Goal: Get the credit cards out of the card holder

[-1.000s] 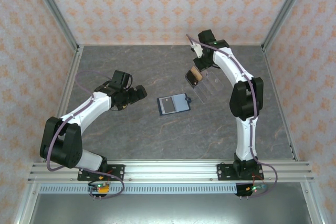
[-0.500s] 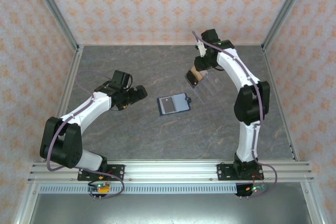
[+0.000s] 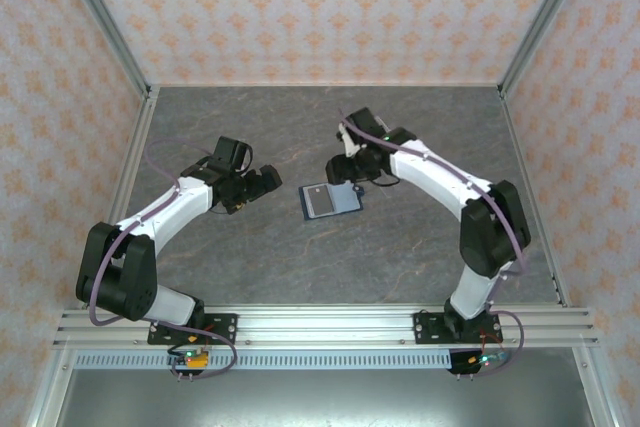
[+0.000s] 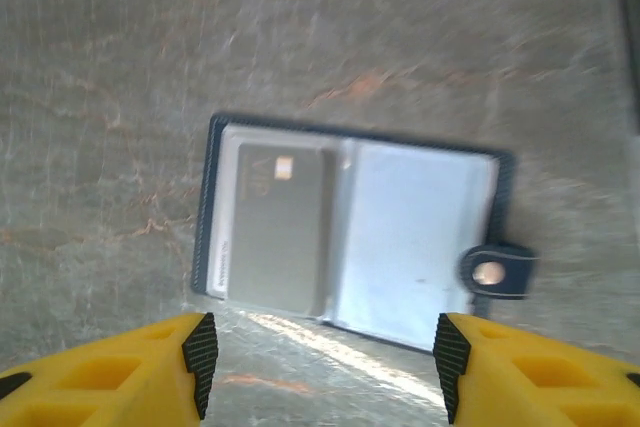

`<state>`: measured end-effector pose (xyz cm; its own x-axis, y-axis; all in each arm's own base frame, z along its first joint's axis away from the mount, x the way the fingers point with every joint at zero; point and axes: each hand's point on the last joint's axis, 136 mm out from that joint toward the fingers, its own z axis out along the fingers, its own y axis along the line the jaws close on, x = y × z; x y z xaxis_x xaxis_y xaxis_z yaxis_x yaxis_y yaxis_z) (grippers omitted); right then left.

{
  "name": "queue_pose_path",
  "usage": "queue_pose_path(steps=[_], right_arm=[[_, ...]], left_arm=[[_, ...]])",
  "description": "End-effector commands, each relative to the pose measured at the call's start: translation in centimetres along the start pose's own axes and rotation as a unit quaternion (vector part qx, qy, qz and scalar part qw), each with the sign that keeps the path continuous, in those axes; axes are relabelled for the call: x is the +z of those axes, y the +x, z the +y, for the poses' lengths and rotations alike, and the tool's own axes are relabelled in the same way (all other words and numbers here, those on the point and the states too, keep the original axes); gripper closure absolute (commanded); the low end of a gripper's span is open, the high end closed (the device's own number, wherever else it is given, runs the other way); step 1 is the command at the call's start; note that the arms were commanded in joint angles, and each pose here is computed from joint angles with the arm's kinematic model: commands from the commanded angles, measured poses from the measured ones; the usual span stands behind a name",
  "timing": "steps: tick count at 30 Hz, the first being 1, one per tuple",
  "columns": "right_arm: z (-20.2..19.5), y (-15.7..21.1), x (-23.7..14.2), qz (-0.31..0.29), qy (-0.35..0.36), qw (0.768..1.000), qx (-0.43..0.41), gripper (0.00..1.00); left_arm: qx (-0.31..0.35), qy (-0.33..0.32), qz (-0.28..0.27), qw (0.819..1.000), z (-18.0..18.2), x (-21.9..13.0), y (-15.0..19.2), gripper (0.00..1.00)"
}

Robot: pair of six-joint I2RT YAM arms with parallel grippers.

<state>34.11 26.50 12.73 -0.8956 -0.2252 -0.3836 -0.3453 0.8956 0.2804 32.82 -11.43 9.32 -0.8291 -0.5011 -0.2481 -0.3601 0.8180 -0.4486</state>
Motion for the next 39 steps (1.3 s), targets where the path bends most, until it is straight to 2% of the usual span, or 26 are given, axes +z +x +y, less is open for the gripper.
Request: queue_pose_path(steps=[1, 10, 20, 31, 35, 39], right_arm=[[0.3, 0.7, 2.5, 0.016, 0.000, 1.000, 0.022, 0.39], [-0.8, 3.2, 6.7, 0.082, 0.017, 0.996, 0.014, 0.49], [-2.2, 4.1, 8.3, 0.098, 0.044, 0.994, 0.014, 0.51], [-4.0, 5.0, 9.3, 0.106, 0.087, 0.990, 0.013, 0.55], [-4.4, 5.3, 9.7, 0.111, 0.097, 0.989, 0.014, 0.55], [-4.7, 5.7, 10.2, 0.119, 0.103, 0.987, 0.018, 0.57]], left_arm=[[-0.005, 0.014, 0.003, 1.000, -0.3, 0.3, -0.1, 0.00], [0.002, 0.036, 0.016, 0.999, -1.5, 0.5, 0.2, 0.00], [0.007, 0.050, 0.025, 0.998, -3.2, 1.0, 0.6, 0.00], [0.008, 0.087, 0.057, 0.995, -6.6, 3.0, 2.7, 0.01], [0.008, 0.096, 0.067, 0.993, -7.4, 3.8, 3.4, 0.05], [0.007, 0.105, 0.082, 0.991, -8.2, 4.5, 4.2, 0.16]])
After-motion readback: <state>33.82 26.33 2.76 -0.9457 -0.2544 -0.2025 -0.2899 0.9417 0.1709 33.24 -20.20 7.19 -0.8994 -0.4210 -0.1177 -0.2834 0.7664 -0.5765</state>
